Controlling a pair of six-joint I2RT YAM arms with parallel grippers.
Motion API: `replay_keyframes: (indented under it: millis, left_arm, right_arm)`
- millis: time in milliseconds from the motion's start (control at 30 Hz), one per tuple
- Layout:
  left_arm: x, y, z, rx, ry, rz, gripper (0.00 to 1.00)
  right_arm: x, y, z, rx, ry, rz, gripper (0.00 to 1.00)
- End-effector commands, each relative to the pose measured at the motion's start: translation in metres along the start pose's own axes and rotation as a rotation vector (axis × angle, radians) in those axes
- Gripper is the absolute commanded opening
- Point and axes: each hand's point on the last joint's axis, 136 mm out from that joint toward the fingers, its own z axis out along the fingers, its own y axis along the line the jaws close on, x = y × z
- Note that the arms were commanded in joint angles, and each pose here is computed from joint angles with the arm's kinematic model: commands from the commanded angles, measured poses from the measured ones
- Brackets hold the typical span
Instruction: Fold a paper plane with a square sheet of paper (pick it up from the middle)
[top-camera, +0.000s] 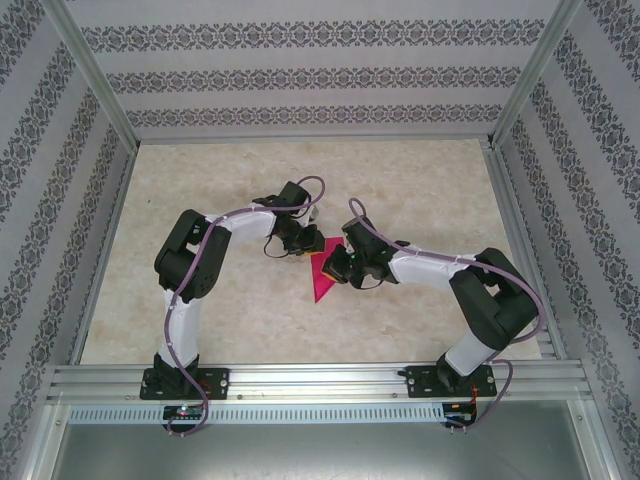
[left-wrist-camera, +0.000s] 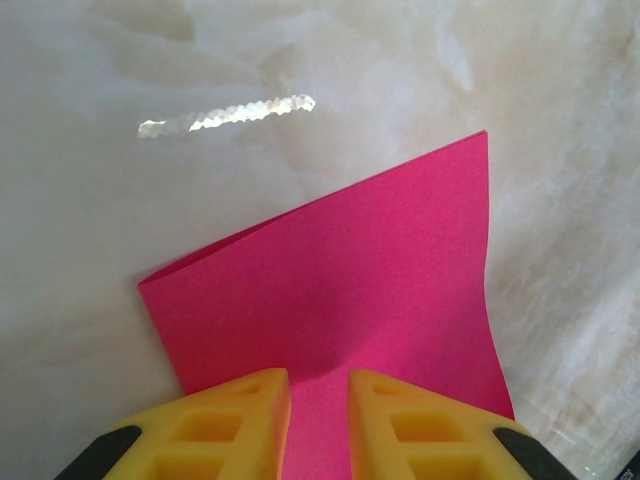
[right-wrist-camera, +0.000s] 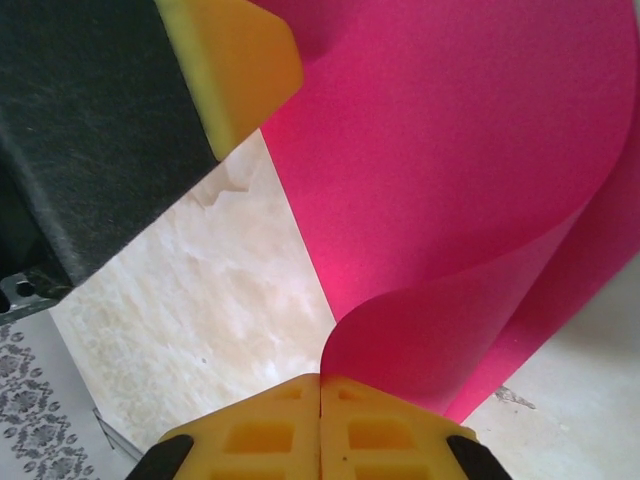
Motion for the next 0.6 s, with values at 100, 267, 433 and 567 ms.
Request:
replay_keyframes:
  millis: [100,267,433,567]
  left_arm:
    - [0.014,0.021,0.012,-0.049,0.064,-0.027,0.25]
    - [0.015,0.021,0.012,-0.049,0.066,-0.028,0.25]
    - [0.014,0.022,0.012,-0.049,0.063,-0.032,0.25]
    - [0.015,0.022,0.013,-0.048,0.066,-0.033,0.25]
  right_arm:
    - [0.002,-0.013,0.005,0.072,0.004,-0.014,0.08]
    - [-0.002,-0.013,0.007,0.070,-0.023,0.015,0.09]
    - [-0.006,-0.013,0.009,0.057,-0.049,0.046,0.09]
    - [-0.006,-0.012,0.013,0.057,-0.038,0.042,0.09]
